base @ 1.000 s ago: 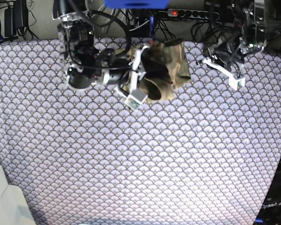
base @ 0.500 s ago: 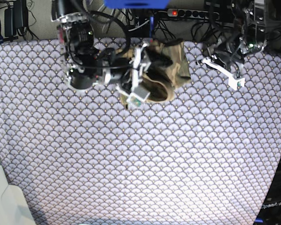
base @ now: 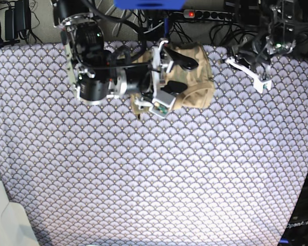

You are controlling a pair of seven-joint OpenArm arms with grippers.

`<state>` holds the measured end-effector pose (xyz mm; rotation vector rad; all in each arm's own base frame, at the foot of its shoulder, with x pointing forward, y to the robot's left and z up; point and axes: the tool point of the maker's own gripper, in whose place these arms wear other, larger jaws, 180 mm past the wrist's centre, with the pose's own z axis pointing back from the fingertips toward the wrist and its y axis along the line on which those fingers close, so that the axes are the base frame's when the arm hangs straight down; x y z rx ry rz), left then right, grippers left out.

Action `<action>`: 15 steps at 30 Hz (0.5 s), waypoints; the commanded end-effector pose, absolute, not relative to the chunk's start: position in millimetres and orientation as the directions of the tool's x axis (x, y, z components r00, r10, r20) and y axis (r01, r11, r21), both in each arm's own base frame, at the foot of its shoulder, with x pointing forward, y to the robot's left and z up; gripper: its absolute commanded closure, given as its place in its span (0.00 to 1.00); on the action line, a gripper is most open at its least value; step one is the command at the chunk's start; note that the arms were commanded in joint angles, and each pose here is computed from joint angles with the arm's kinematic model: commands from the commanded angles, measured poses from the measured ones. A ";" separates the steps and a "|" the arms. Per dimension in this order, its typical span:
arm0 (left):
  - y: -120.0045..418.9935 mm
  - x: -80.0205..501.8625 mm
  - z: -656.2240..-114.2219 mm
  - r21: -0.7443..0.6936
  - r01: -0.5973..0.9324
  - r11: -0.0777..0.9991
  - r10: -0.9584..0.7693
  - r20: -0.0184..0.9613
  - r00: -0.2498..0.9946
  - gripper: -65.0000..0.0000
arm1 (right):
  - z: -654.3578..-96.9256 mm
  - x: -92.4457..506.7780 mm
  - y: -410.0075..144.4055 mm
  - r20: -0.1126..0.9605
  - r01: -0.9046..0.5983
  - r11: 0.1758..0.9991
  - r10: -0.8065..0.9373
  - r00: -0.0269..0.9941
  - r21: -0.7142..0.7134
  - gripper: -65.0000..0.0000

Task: Fold the T-shirt properly
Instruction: 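Press the folded bundle down with the right gripper and withdraw the left gripper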

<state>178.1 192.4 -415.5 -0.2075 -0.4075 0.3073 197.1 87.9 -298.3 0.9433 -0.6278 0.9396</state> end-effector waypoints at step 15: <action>244.7 179.6 -382.8 -0.179 -0.315 0.932 0.363 0.464 0.808 0.99 | -270.3 239.9 66.9 0.847 -0.934 0.271 0.416 0.330 0.231 0.36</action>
